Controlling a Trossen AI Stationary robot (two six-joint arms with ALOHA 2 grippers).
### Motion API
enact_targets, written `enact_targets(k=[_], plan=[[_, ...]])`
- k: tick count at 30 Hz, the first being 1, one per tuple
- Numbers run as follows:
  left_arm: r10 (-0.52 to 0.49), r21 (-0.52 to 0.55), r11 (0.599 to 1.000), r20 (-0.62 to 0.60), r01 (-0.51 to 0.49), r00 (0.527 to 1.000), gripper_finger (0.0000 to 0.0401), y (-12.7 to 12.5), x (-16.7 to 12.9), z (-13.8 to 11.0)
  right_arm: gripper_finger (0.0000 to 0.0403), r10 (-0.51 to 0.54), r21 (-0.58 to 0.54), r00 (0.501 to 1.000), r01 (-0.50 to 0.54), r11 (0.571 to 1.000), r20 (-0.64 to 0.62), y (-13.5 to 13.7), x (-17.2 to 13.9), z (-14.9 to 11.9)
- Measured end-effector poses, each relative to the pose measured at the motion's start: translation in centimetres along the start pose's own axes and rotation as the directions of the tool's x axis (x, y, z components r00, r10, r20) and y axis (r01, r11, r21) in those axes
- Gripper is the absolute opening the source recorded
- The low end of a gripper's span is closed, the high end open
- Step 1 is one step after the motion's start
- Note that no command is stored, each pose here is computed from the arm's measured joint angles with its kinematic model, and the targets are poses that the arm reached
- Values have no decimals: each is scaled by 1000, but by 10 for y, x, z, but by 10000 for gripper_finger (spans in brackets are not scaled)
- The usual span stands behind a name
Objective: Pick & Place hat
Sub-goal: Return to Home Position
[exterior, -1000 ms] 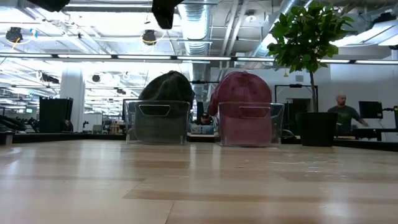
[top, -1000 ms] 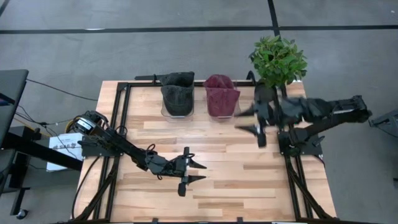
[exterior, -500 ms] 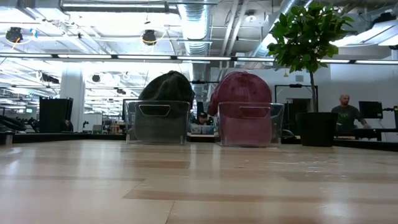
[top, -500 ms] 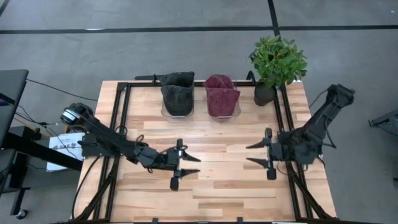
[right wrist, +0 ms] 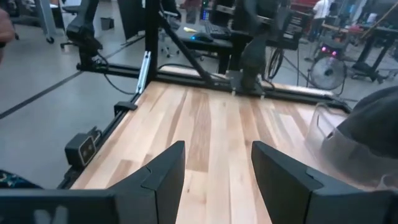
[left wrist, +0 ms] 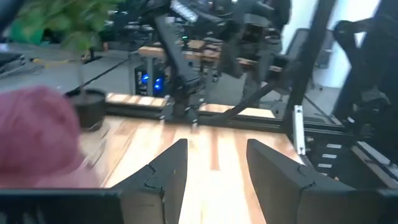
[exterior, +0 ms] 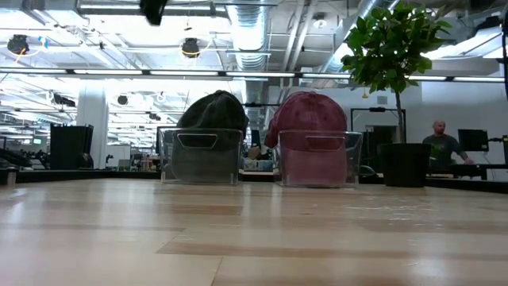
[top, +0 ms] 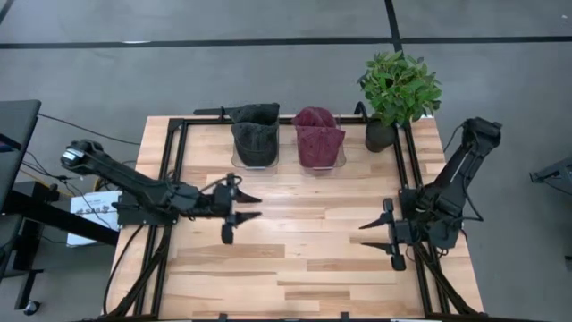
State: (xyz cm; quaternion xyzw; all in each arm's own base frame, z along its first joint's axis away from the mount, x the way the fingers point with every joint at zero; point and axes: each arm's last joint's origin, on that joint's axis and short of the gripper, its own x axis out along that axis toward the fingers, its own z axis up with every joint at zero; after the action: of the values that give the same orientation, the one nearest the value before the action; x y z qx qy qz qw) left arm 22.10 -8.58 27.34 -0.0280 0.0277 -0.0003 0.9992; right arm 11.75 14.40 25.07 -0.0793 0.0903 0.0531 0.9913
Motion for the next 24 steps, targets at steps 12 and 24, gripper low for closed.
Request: enact_targets(k=[12,24], plan=[[24,-180,984,104,-5,994,163,36,-53,-74,186,188,39,982,-188,981,6,-1,2,-35],[23,-205,979,142,6,990,163,46,-72,-107,190,249,96,962,-260,961,113,-35,-4,-67]])
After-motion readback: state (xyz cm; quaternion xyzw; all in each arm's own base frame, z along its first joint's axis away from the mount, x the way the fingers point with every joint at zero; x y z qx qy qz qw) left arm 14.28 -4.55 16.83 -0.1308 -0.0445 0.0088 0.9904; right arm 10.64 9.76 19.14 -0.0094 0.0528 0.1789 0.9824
